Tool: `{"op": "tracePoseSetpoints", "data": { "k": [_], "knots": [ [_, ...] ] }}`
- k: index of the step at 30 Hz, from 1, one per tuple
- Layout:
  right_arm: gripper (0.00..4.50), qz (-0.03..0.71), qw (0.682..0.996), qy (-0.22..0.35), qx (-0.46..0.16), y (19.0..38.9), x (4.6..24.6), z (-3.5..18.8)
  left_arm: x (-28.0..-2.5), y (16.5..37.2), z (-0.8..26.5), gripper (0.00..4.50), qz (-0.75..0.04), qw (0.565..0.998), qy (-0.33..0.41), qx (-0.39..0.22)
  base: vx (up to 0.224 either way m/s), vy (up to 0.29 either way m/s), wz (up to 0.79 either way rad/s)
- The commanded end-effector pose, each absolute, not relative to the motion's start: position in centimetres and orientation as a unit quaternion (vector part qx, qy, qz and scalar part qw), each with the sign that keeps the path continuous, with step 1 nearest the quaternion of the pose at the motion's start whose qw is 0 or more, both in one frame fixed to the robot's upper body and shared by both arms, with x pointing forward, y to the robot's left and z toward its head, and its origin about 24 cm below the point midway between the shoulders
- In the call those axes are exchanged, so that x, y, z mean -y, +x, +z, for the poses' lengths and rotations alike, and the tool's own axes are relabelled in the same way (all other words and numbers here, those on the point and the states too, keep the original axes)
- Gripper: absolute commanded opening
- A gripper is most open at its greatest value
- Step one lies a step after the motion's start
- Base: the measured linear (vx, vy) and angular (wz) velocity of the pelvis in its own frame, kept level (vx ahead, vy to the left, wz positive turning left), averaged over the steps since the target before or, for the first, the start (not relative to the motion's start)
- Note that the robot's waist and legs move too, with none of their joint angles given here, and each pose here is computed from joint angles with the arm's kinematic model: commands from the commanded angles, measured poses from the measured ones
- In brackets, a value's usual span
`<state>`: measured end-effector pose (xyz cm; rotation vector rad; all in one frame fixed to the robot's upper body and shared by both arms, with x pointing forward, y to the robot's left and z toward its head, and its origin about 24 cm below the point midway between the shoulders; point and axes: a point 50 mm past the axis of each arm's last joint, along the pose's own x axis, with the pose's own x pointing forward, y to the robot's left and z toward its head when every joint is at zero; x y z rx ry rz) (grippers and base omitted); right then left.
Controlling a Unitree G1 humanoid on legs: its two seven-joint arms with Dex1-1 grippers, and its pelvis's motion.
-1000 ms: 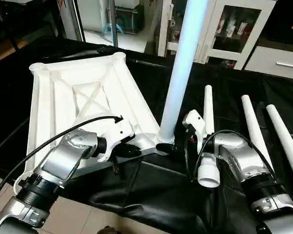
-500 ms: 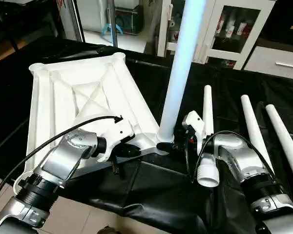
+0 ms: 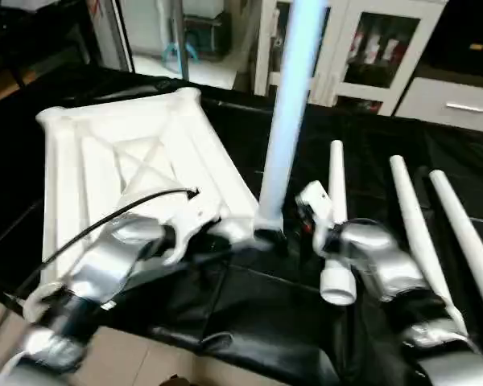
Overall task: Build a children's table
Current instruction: Rotate leg to tighten
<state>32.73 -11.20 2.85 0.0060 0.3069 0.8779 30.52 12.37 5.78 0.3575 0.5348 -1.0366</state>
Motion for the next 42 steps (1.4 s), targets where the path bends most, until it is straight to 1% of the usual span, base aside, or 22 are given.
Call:
{"op": "tracePoseSetpoints", "data": {
  "k": [1, 3, 4, 6, 7, 10, 14, 17, 22, 23, 25, 27, 28, 29, 30, 31, 33, 35, 37, 38, 40, 42],
  "knots": [
    [2.74, 0.363, 0.917, 0.005, -0.164, 33.0, 10.4, 1.8, -10.7, 30.6, 4.3, 0.0, -0.473, 0.825, 0.156, -0.269, 0.0, 0.0, 0.0],
    [2.74, 0.343, 0.924, 0.004, -0.166, 33.1, 9.8, 1.5, -10.2, 31.0, 4.2, 0.0, -0.46, 0.833, 0.153, -0.267, 0.0, 0.0, 0.0],
    [2.74, 0.302, 0.938, -0.002, -0.171, 33.2, 8.4, 1.0, -9.4, 32.0, 4.1, 0.0, -0.427, 0.852, 0.151, -0.261, 0.0, 0.0, 0.0],
    [2.74, 0.302, 0.938, -0.002, -0.171, 33.2, 8.4, 1.0, -9.4, 32.0, 4.1, 0.0, -0.427, 0.852, 0.151, -0.261, 0.0, 0.0, 0.0],
    [2.73, 0.268, 0.947, -0.003, -0.175, 33.4, 7.3, 0.8, -8.7, 32.8, 4.1, 0.0, -0.399, 0.867, 0.154, -0.255, 0.0, 0.0, 0.0],
    [2.73, 0.219, 0.959, 0.001, -0.18, 33.8, 5.6, 0.7, -7.8, 33.9, 4.2, 0.0, -0.357, 0.886, 0.172, -0.239, 0.0, 0.0, 0.0],
    [2.72, 0.197, 0.965, -0.002, -0.173, 34.1, 4.3, 1.2, -7.1, 34.5, 4.5, 0.0, -0.338, 0.897, 0.173, -0.225, 0.0, 0.0, 0.0],
    [2.72, 0.199, 0.966, 0.021, -0.163, 34.4, 3.8, 1.7, -7.0, 34.6, 4.7, 0.0, -0.341, 0.897, 0.173, -0.221, 0.0, 0.0, 0.0],
    [2.72, 0.187, 0.971, 0.041, -0.146, 34.9, 4.2, 2.2, -7.2, 34.5, 4.5, 0.0, -0.351, 0.894, 0.174, -0.218, 0.0, 0.0, 0.0],
    [3.07, 0.187, 0.971, 0.045, -0.143, 34.9, 4.3, 2.3, -7.2, 34.5, 4.4, 0.0, -0.353, 0.893, 0.174, -0.219, 0.0, 0.0, 0.0],
    [3.42, 0.182, 0.973, 0.061, -0.128, 35.2, 5.1, 2.7, -7.4, 34.4, 4.4, 0.0, -0.358, 0.891, 0.174, -0.218, 0.0, 0.0, 0.0],
    [3.44, 0.18, 0.975, 0.065, -0.113, 35.5, 5.8, 3.0, -7.4, 34.4, 4.4, 0.0, -0.364, 0.889, 0.173, -0.216, 0.0, 0.0, 0.0],
    [3.63, 0.18, 0.976, 0.066, -0.107, 35.6, 6.2, 3.2, -7.3, 34.4, 4.5, 0.0, -0.367, 0.889, 0.174, -0.214, 0.0, 0.0, 0.0],
    [3.63, 0.179, 0.978, 0.056, -0.095, 35.6, 7.0, 3.4, -7.2, 34.4, 4.6, 0.0, -0.372, 0.888, 0.174, -0.207, 0.0, 0.0, 0.0],
    [3.76, 0.179, 0.978, 0.056, -0.095, 35.6, 7.0, 3.4, -7.2, 34.4, 4.6, 0.0, -0.372, 0.888, 0.174, -0.207, 0.0, 0.0, 0.0],
    [3.9, 0.18, 0.98, 0.037, -0.078, 35.6, 7.9, 3.7, -6.8, 34.4, 4.7, 0.0, -0.384, 0.885, 0.174, -0.196, 0.0, 0.0, 0.0],
    [3.9, 0.185, 0.98, 0.029, -0.07, 35.5, 8.3, 3.9, -6.6, 34.4, 4.9, 0.0, -0.389, 0.885, 0.172, -0.189, 0.0, 0.0, 0.0],
    [3.9, 0.206, 0.977, 0.022, -0.05, 34.6, 9.5, 4.5, -6.0, 34.5, 5.2, 0.0, -0.388, 0.891, 0.167, -0.167, 0.0, 0.0, 0.0],
    [3.9, 0.227, 0.973, 0.015, -0.04, 33.7, 10.2, 5.0, -5.7, 34.6, 5.5, 0.0, -0.385, 0.897, 0.155, -0.152, 0.0, 0.0, 0.0],
    [3.9, 0.228, 0.973, 0.014, -0.04, 33.7, 10.3, 5.0, -5.7, 34.6, 5.5, 0.0, -0.385, 0.897, 0.155, -0.151, 0.0, 0.0, 0.0],
    [3.92, 0.245, 0.969, 0.001, -0.034, 32.6, 11.0, 5.4, -5.5, 34.8, 6.3, 0.44, -0.385, 0.905, 0.123, -0.134, 0.0, 0.0, 0.0],
    [3.92, 0.25, 0.968, -0.005, -0.031, 32.0, 11.4, 5.6, -5.8, 34.9, 6.8, 0.44, -0.379, 0.911, 0.101, -0.128, 0.0, 0.0, 0.0]
  ]
}}
